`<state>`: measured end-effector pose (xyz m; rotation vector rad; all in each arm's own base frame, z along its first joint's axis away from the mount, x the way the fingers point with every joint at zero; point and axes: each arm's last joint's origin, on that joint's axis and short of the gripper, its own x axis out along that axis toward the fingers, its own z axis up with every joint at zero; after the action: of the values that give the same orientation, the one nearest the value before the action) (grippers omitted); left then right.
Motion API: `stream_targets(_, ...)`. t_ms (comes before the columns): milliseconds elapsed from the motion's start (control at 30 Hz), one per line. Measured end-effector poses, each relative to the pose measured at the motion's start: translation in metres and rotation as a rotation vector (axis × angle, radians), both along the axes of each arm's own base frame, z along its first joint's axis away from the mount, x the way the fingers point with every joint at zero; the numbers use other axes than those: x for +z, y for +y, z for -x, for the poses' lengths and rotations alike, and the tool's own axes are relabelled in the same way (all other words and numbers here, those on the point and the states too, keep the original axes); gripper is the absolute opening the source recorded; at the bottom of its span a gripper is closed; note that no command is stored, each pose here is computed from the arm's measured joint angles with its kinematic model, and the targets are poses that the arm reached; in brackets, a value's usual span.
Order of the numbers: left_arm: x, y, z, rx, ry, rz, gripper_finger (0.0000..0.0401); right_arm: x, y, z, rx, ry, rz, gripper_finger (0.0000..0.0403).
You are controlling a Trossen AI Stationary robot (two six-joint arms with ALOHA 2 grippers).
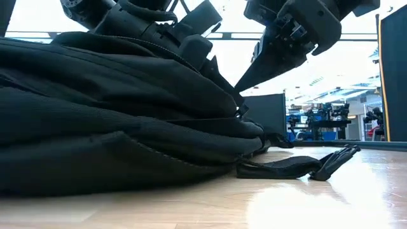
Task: Unpack backpack
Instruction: Close the black backpack
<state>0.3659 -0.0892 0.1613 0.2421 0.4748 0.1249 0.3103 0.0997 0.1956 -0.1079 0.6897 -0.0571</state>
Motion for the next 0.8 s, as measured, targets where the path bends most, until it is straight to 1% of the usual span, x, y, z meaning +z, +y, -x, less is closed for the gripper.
stream_targets(100, -0.001, 0.000, 0.000, -0.001, 0.008, -0.002, 0.0018, 0.000, 0.000, 0.000, -0.002, 0.000, -0.001, 0.0000)
stream_targets(133, -0.001, 0.000, 0.000, 0.000, 0.008, -0.002, 0.0010, 0.000, 0.000, 0.000, -0.005, -0.001, 0.002, 0.0000)
stream_targets(300, -0.001, 0.000, 0.001, 0.001, 0.012, -0.007, 0.0001, -0.001, -0.001, 0.001, 0.006, 0.020, 0.045, 0.0006)
stream_targets(400, -0.002, -0.001, 0.001, -0.003, 0.017, -0.009, 0.0001, -0.001, 0.000, 0.002, 0.066, 0.026, 0.111, 0.0021)
stream_targets(467, -0.002, -0.002, 0.002, -0.005, 0.025, -0.011, 0.0000, -0.001, 0.004, 0.002, 0.122, 0.026, 0.162, 0.0040)
stream_targets(567, -0.003, -0.004, 0.003, -0.010, 0.028, -0.012, 0.0000, 0.000, 0.010, 0.004, 0.193, 0.025, 0.223, 0.0079)
stream_targets(733, -0.003, -0.009, 0.004, -0.023, 0.028, -0.014, 0.0000, -0.001, 0.019, 0.008, 0.302, 0.045, 0.328, 0.0163)
stream_targets(800, -0.003, -0.013, 0.005, -0.059, 0.035, -0.031, 0.0000, -0.002, 0.021, 0.010, 0.333, 0.056, 0.389, 0.0197)
